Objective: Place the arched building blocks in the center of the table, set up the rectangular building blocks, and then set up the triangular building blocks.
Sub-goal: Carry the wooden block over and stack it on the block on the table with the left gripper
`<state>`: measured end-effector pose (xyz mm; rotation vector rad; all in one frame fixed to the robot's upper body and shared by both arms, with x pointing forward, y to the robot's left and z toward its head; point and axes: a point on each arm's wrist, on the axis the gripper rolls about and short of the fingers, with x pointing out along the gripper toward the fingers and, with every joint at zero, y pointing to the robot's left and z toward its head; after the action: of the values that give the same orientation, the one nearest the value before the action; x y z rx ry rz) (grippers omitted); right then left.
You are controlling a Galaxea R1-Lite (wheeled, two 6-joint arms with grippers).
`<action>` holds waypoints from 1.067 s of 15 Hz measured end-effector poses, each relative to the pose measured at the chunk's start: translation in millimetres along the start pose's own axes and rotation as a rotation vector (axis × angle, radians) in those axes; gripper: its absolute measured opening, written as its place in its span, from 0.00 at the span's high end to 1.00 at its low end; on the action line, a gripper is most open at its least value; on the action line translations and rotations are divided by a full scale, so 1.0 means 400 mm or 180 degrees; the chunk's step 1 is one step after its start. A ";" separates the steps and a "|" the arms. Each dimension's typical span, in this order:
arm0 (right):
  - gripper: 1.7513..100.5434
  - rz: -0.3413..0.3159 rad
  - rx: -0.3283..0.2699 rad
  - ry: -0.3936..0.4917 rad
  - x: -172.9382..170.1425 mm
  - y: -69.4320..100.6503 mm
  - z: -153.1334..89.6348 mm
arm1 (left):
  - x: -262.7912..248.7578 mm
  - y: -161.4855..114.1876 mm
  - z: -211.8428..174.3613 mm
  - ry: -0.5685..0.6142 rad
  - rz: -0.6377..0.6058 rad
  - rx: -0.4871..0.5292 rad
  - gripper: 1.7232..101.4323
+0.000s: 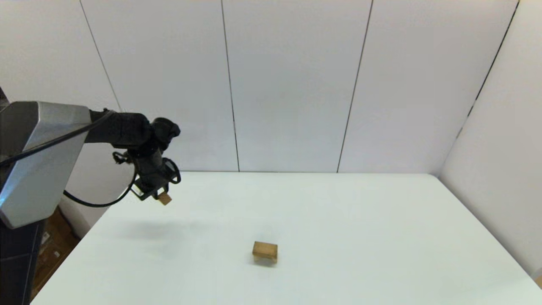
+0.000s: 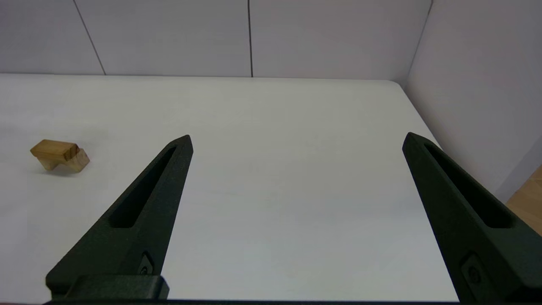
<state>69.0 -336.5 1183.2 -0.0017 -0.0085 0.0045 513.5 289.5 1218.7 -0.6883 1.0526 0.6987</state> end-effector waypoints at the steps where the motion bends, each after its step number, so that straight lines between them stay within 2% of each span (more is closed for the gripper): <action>1: 0.03 0.0000 0.0000 0.0001 0.000 0.000 0.000 | -0.049 -0.017 -0.030 -0.0016 -0.0112 0.0183 0.81; 5: 0.03 0.0001 -0.0001 0.0000 0.000 0.000 0.000 | -0.239 -0.070 -0.173 -0.0050 -0.0573 0.0998 0.81; 8: 0.03 0.0002 0.0000 0.0000 0.000 0.000 0.000 | -0.329 -0.101 -0.273 -0.0076 -0.0892 0.1632 0.81; 11: 0.03 0.0001 -0.0001 0.0000 0.000 0.000 0.000 | -0.356 -0.123 -0.364 0.0009 -0.1111 0.2372 0.81; 16: 0.03 0.0000 0.0000 0.0000 0.000 0.000 0.000 | -0.350 -0.126 -0.428 0.0504 -0.1413 0.3327 0.81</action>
<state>69.0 -336.5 1183.2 -0.0017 -0.0085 0.0045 417.1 100.4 1299.2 -0.0387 1.1786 -0.3219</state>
